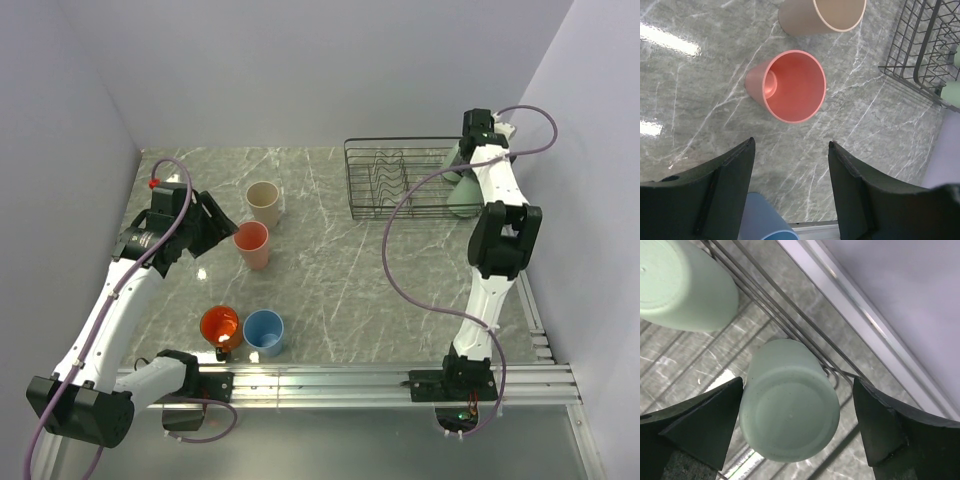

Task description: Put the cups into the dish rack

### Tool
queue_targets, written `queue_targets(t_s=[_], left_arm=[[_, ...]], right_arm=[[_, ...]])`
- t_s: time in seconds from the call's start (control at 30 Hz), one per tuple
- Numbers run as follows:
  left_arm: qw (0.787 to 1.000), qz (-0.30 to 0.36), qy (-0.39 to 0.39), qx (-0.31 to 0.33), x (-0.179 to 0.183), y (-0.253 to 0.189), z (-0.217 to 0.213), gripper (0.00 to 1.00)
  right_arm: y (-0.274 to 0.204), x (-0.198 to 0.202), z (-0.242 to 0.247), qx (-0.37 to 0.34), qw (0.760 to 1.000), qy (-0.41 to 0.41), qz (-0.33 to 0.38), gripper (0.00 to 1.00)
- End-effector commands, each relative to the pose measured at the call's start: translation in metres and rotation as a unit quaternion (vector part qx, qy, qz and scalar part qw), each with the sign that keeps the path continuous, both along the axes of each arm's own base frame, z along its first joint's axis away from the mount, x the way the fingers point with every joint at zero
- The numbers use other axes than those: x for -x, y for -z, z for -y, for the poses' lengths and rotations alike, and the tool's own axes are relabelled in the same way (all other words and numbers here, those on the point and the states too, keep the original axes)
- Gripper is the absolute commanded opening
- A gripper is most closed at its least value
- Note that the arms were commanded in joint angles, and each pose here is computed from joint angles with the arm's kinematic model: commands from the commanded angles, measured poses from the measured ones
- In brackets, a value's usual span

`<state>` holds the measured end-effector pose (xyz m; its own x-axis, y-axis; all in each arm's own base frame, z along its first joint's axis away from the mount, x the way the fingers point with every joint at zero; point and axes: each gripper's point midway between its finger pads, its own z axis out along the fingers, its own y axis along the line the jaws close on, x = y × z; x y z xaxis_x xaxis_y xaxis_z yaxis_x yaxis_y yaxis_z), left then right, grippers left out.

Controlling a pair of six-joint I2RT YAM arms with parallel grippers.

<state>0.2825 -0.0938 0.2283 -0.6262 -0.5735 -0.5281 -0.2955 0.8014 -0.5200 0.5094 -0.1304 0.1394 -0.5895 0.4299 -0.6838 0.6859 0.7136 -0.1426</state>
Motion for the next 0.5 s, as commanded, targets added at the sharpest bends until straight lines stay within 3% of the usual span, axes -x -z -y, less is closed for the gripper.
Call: queue_targets(t_s=[0.0, 0.3, 0.47], left_arm=[[1.000, 0.013, 0.006, -0.012, 0.002, -0.006, -0.004, 0.66], [0.999, -0.027, 0.024, -0.040, -0.001, 0.017, -0.005, 0.65], [0.997, -0.048, 0.030, -0.049, -0.009, 0.033, -0.004, 0.64]], right_arm=[[-0.058, 0.014, 0.009, 0.031, 0.998, 0.014, 0.046, 0.97], [-0.143, 0.042, -0.004, 0.035, 0.992, 0.007, 0.120, 0.98], [-0.180, 0.067, -0.023, 0.000, 0.988, -0.005, 0.155, 0.99]])
